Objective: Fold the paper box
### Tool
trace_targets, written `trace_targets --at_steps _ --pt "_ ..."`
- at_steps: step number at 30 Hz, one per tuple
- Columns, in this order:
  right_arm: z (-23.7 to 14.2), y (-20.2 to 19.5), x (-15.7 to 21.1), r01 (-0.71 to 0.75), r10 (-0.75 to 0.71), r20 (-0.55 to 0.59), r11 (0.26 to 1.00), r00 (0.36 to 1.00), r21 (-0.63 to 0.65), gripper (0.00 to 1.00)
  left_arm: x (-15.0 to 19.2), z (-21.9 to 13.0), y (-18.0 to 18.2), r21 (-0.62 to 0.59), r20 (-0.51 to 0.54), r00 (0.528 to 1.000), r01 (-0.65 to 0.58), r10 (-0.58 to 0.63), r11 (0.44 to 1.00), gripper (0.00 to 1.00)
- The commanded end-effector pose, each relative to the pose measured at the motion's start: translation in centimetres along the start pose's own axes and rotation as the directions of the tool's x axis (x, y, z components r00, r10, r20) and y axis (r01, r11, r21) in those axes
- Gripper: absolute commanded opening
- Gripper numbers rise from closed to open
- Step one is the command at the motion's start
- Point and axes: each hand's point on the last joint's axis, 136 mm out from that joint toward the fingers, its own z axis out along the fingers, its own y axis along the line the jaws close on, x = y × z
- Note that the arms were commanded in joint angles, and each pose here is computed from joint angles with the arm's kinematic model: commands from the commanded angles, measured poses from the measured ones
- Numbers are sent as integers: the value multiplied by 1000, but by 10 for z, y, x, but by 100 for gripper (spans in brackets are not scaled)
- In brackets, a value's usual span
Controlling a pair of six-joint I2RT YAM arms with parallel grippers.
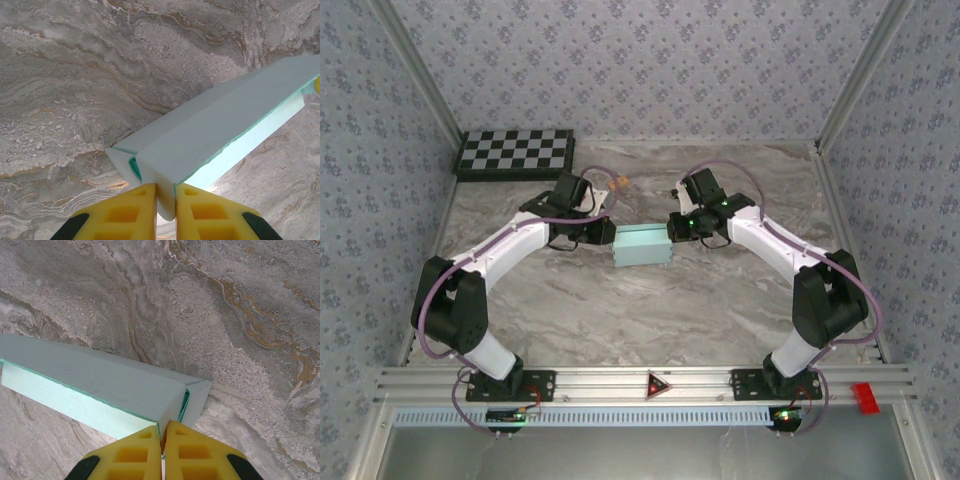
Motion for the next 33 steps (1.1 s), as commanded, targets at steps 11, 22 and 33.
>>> trace_targets --at_steps 11,22,33 --pt "13 14 19 -6 2 -77 999 997 -49 8 -7 2 -25 110 -2 1000 2 -2 994 25" --pt "17 17 20 -16 12 -75 999 997 -50 7 -5 5 -27 132 -11 999 44 -43 990 25" --pt "18 20 23 -25 21 -72 998 997 -54 6 -6 7 -23 111 -12 995 102 -101 989 16"
